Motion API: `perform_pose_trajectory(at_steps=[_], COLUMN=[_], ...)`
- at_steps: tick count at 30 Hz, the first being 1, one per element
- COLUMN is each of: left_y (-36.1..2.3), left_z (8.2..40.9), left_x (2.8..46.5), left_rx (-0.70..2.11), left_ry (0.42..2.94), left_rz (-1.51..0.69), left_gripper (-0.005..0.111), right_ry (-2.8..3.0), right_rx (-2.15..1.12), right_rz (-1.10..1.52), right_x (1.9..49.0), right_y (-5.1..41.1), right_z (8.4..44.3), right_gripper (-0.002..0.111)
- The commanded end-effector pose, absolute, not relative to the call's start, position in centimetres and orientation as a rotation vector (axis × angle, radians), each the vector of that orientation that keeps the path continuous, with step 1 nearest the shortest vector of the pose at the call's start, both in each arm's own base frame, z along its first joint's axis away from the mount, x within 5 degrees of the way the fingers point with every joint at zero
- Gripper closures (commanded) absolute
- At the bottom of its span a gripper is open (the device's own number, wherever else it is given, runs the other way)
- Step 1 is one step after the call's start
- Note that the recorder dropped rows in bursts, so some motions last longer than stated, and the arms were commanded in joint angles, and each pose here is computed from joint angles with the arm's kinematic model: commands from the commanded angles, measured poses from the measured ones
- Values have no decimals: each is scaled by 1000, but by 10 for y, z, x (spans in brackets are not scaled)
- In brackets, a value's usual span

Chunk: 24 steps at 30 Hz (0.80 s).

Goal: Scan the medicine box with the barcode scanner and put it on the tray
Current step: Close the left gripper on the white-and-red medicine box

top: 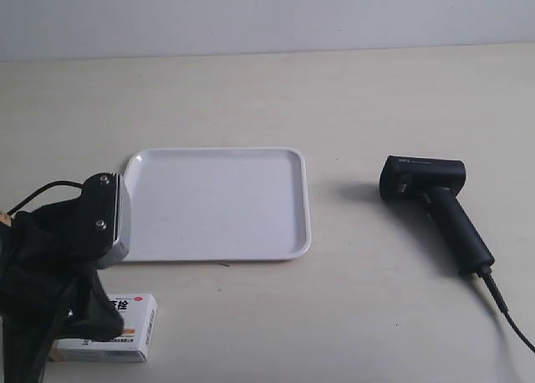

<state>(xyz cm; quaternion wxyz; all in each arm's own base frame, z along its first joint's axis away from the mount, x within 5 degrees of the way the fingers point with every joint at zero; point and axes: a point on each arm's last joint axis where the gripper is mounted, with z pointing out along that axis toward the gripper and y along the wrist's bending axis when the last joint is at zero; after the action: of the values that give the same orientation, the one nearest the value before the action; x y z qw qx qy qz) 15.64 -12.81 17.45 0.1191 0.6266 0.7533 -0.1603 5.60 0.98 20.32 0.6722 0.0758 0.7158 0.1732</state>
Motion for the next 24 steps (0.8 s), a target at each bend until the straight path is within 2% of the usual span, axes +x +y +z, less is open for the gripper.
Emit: perform_pose_trajectory(at_steps=[1, 4, 10, 15, 24], left_y=[-108, -103, -103, -106, -114], left_z=[171, 170, 170, 160, 120], left_x=[161, 164, 161, 168, 183], left_rx=[1851, 1797, 2103, 2129, 2176], left_ry=[2377, 2439, 2204, 2168, 2187], left_rz=[-156, -70, -65, -54, -55], left_gripper=[85, 59, 3, 2, 2], right_ry=[1615, 1615, 1617, 1623, 1625], right_rx=[167, 165, 165, 164, 164], right_rz=[380, 378, 379, 380, 380], right_x=[56, 56, 56, 56, 56], right_y=[10, 10, 10, 10, 10], right_z=[202, 202, 201, 201, 201], right_gripper=[108, 108, 108, 108, 108])
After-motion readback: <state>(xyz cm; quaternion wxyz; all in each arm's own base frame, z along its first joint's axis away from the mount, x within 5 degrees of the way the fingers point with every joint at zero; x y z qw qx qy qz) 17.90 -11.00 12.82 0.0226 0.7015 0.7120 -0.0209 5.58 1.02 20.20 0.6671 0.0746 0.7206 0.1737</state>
